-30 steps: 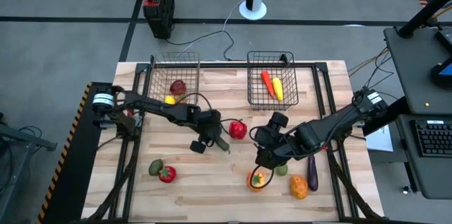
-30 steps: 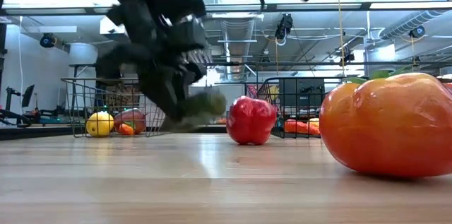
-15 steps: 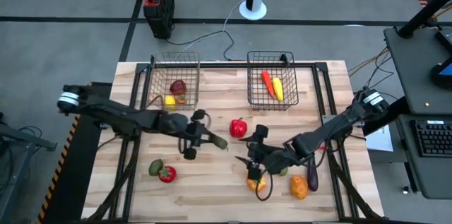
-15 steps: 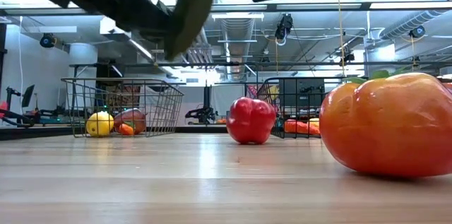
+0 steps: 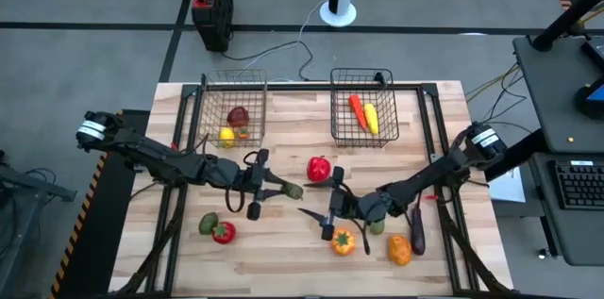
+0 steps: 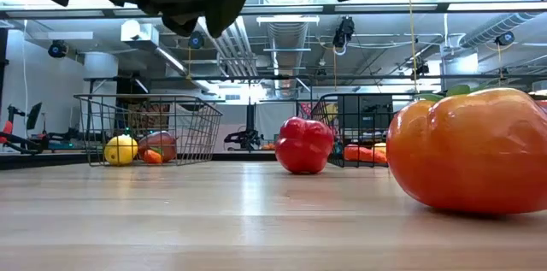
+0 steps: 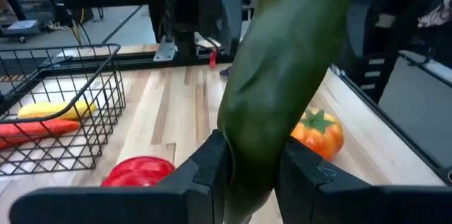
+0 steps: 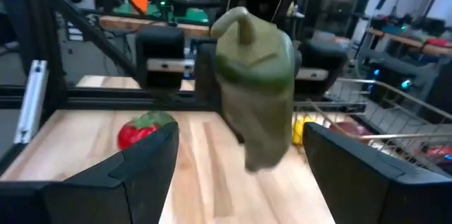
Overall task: Sort produce into baskets
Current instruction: Put the green chili pepper into the right black wire basket
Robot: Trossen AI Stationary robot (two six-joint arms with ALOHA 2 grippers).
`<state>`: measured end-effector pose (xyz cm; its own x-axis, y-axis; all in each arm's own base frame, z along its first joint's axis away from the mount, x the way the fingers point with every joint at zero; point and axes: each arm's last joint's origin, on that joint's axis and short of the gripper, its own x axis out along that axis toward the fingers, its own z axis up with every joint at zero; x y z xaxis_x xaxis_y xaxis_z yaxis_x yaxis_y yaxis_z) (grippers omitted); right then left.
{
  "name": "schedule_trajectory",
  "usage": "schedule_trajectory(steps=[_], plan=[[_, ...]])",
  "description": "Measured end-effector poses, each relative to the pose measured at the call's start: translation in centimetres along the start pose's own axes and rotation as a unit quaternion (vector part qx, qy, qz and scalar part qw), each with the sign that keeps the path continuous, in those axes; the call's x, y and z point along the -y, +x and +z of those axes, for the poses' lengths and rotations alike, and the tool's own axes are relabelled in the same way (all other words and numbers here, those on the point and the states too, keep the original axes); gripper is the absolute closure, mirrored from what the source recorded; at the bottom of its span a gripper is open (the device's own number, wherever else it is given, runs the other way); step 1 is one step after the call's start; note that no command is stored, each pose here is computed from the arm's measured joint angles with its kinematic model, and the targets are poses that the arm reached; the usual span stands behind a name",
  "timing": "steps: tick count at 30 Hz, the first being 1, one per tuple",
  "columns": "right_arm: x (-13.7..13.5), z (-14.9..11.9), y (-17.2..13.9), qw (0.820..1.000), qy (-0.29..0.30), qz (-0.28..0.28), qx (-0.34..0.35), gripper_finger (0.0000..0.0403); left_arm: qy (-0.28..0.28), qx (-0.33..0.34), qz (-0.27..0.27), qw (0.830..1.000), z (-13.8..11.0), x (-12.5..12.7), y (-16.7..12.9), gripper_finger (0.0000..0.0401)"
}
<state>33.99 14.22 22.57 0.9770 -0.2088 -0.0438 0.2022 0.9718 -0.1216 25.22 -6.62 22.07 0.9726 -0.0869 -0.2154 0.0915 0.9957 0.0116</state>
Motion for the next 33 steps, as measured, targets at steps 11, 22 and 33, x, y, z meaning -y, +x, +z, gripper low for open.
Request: schedule_trajectory(steps=[11, 22, 33], plan=[[-0.4, 0.9, 1.4, 1.000, -0.019, 0.008, 0.013, 0.0157, -0.008, 0.006, -0.008, 1.000, -0.8, 0.7, 1.1, 0.0330], [-0.3, 0.9, 1.4, 1.000, -0.019, 0.008, 0.012, 0.0282, -0.015, 0.008, -0.007, 1.000, -0.9, 0.8, 1.2, 0.0295], [0.5, 2.5, 0.6, 1.000, 0.013, 0.004, 0.012, 0.0273, -0.028, -0.027, -0.002, 0.999, -1.5, 0.9, 1.1, 0.0167]])
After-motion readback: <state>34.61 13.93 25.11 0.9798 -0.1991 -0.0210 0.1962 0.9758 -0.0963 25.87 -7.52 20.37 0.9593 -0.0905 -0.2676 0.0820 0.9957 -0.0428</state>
